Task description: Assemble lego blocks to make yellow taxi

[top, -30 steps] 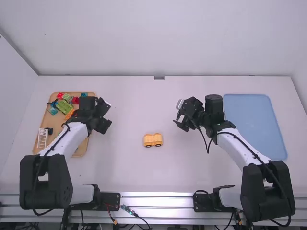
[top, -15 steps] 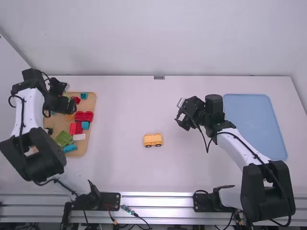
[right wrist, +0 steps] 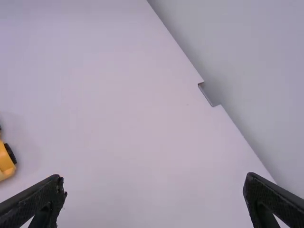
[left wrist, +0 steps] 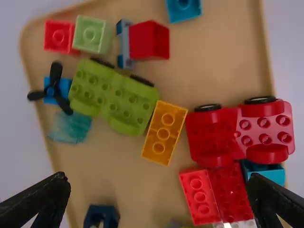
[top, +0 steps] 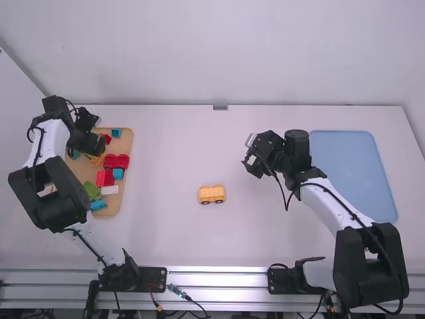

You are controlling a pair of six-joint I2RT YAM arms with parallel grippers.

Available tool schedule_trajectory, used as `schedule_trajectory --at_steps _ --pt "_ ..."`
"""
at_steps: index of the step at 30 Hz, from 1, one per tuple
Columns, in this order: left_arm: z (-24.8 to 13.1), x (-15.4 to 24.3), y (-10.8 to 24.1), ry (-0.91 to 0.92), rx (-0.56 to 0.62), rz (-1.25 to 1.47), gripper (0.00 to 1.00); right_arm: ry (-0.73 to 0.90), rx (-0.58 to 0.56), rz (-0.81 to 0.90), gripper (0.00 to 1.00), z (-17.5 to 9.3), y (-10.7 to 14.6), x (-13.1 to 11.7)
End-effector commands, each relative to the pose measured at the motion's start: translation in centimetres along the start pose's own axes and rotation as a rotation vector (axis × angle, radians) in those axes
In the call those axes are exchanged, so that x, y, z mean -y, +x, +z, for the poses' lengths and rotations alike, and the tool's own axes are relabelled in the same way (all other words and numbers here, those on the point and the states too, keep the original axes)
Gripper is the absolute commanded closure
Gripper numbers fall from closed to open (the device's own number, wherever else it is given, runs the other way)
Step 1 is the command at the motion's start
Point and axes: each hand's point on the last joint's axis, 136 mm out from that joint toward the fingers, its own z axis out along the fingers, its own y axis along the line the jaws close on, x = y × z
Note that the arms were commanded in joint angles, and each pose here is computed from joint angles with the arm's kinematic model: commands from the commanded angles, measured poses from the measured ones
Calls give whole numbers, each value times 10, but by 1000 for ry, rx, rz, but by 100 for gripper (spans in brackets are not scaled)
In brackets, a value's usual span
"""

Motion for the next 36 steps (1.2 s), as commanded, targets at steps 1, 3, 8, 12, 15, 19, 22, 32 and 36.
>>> schedule_trajectory --at_steps 1,3,8,12,15,19,22,32,36 --pt "1 0 4 57 45 50 1 6 3 5 1 -3 -1 1" --pt "0 -9 7 67 84 20 1 5 2 20 1 -3 -1 0" --pt "-3 -24 25 71 87 11 1 10 4 38 1 -3 -1 2" --pt "-3 -12 32 141 88 49 1 20 17 29 1 -3 -5 5" --pt "0 -12 32 161 60 53 1 30 28 22 1 -3 -7 7" --pt "14 -8 28 212 -17 80 1 37 33 38 1 -3 -9 9" --pt "31 -10 32 214 -142 111 1 35 31 39 1 -3 -8 8" --pt "67 4 41 169 -343 177 1 38 30 39 1 -3 -8 9" --pt "71 9 41 186 -336 235 1 37 31 44 1 -3 -8 9"
